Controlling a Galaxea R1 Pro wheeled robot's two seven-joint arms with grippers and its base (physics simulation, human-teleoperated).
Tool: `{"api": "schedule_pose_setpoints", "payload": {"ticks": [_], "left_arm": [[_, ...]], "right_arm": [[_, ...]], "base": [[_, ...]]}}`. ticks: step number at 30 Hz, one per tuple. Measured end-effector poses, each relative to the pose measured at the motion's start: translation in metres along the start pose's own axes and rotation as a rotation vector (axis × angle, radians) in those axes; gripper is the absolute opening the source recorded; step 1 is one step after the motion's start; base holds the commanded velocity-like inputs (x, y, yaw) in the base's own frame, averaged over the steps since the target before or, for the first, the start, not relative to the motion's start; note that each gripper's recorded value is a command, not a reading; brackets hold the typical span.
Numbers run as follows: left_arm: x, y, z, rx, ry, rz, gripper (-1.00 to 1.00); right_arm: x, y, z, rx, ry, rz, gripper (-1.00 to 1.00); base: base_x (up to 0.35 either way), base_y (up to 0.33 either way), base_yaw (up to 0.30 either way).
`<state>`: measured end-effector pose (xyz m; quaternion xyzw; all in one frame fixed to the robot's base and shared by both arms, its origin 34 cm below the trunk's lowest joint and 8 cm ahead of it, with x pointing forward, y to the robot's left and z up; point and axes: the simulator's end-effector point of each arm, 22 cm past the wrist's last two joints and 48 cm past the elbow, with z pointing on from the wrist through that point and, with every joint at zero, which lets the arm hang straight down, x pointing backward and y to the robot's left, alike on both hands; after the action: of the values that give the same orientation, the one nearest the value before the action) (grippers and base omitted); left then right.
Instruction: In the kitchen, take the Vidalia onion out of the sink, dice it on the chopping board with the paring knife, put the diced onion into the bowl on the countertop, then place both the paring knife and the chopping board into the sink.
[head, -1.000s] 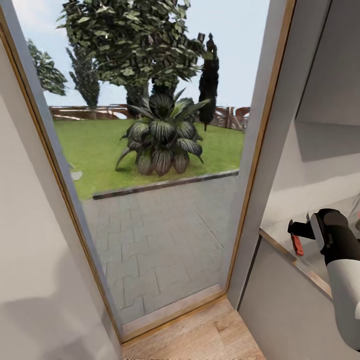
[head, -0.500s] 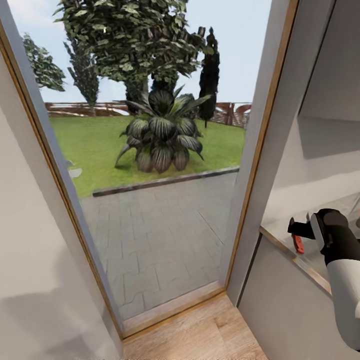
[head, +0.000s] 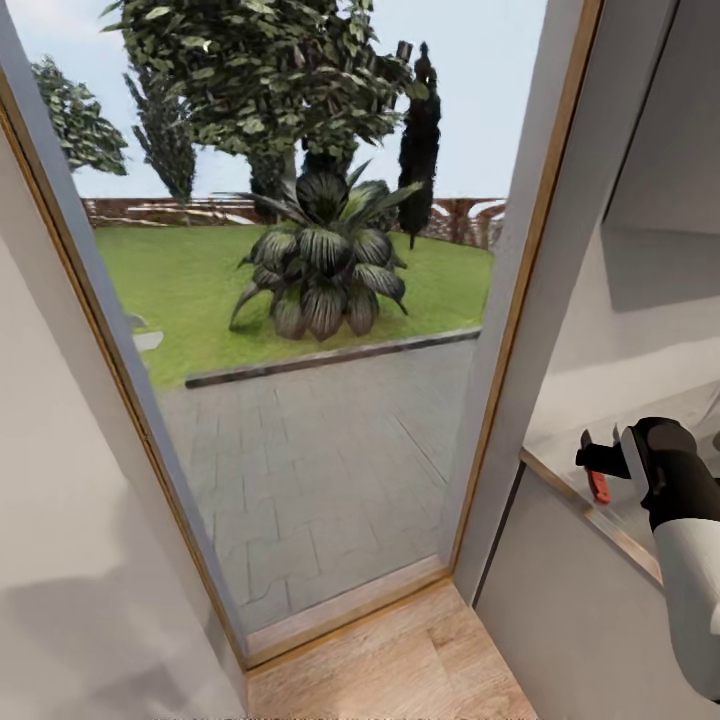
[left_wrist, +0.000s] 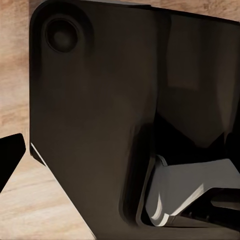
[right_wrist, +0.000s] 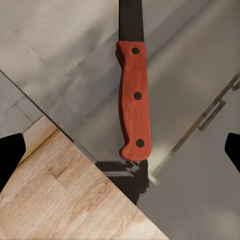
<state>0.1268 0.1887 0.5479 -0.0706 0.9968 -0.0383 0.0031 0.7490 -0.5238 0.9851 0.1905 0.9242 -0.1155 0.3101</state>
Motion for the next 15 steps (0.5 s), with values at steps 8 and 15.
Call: {"api": "schedule_pose_setpoints", "payload": {"ticks": [8, 15], "left_arm": [[0.0033, 0.0002, -0.0001, -0.001, 0.009, -0.001, 1.00], [0.0044, -0.0001, -0.0002, -0.001, 0.011, -0.001, 1.00]], "right_arm": [[0.0030, 0.0005, 0.0044, 0.002, 0.008, -0.002, 1.00], [0.0039, 0.0006, 0.0058, 0.003, 0.010, -0.003, 1.00]], "base": [[0.000, 0.000, 0.000], [0.000, 0.000, 0.000]]}}
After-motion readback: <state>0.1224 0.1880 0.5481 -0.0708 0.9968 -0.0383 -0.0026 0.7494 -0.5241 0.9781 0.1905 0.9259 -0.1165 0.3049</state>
